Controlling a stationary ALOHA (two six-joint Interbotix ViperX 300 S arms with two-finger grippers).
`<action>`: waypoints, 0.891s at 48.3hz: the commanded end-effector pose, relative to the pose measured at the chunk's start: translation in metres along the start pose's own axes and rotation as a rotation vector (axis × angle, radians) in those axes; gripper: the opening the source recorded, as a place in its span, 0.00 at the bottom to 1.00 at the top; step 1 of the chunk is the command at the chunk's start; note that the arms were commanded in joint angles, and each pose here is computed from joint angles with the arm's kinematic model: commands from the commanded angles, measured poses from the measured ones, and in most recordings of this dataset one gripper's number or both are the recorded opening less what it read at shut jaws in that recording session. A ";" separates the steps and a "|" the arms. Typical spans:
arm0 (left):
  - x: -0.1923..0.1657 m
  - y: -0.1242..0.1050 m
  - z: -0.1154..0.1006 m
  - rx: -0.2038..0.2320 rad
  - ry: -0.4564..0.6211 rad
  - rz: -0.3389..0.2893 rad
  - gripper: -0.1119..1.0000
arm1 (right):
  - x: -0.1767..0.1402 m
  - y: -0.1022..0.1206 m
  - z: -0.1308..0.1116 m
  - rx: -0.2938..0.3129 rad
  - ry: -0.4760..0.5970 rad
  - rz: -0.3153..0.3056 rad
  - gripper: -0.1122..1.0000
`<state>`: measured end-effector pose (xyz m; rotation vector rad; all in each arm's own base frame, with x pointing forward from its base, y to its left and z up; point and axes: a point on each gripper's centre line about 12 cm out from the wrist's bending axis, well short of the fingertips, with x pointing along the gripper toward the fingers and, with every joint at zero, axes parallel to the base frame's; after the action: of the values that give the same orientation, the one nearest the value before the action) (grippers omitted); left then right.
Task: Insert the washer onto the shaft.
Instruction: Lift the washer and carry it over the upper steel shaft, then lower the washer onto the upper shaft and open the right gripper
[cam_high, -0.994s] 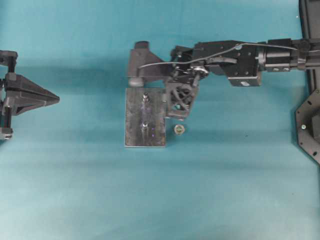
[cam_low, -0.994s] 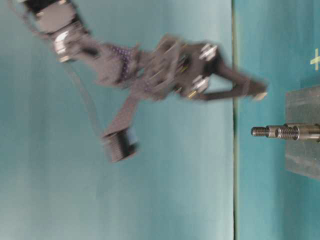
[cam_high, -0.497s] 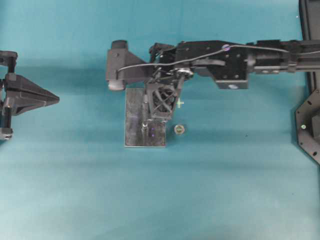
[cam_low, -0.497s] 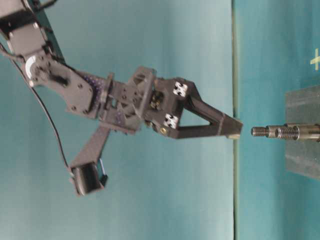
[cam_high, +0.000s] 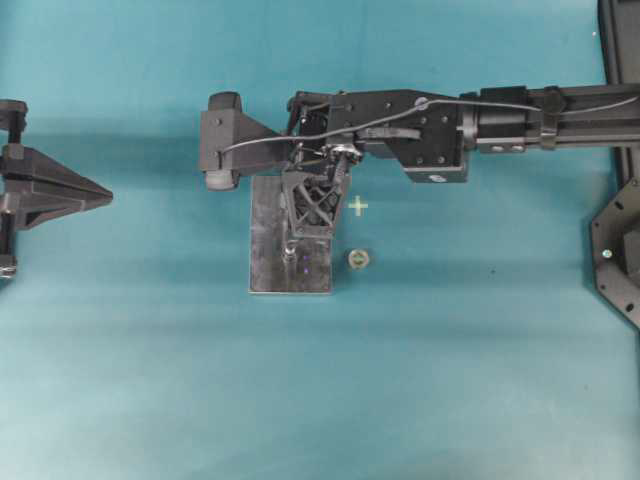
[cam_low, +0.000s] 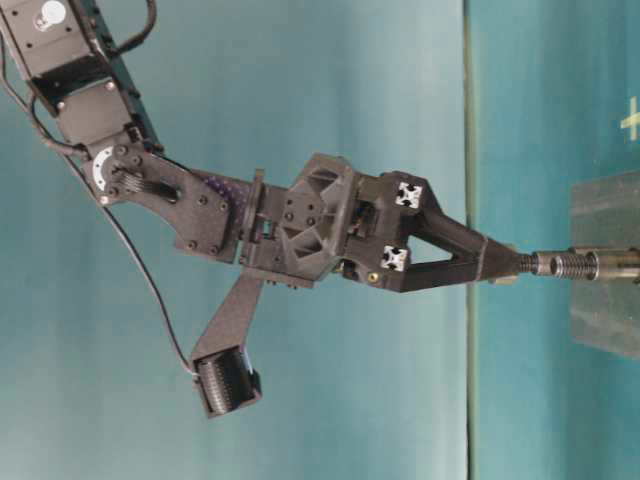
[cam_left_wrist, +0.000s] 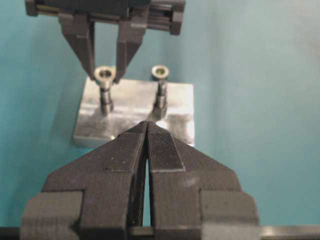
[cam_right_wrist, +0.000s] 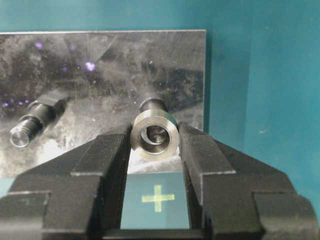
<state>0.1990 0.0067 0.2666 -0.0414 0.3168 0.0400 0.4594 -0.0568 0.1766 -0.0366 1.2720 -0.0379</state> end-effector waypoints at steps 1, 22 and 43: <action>0.000 0.001 0.004 0.001 -0.009 0.003 0.10 | -0.017 -0.005 0.009 -0.006 -0.048 -0.012 0.40; 0.000 0.001 0.002 0.001 -0.006 0.003 0.10 | -0.010 -0.011 0.007 0.001 -0.022 -0.017 0.40; 0.001 0.001 0.002 0.001 -0.006 0.003 0.10 | -0.011 -0.013 0.012 0.002 -0.033 -0.019 0.42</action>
<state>0.1980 0.0069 0.2631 -0.0418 0.3245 0.0417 0.4620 -0.0621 0.1745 -0.0358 1.2865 -0.0466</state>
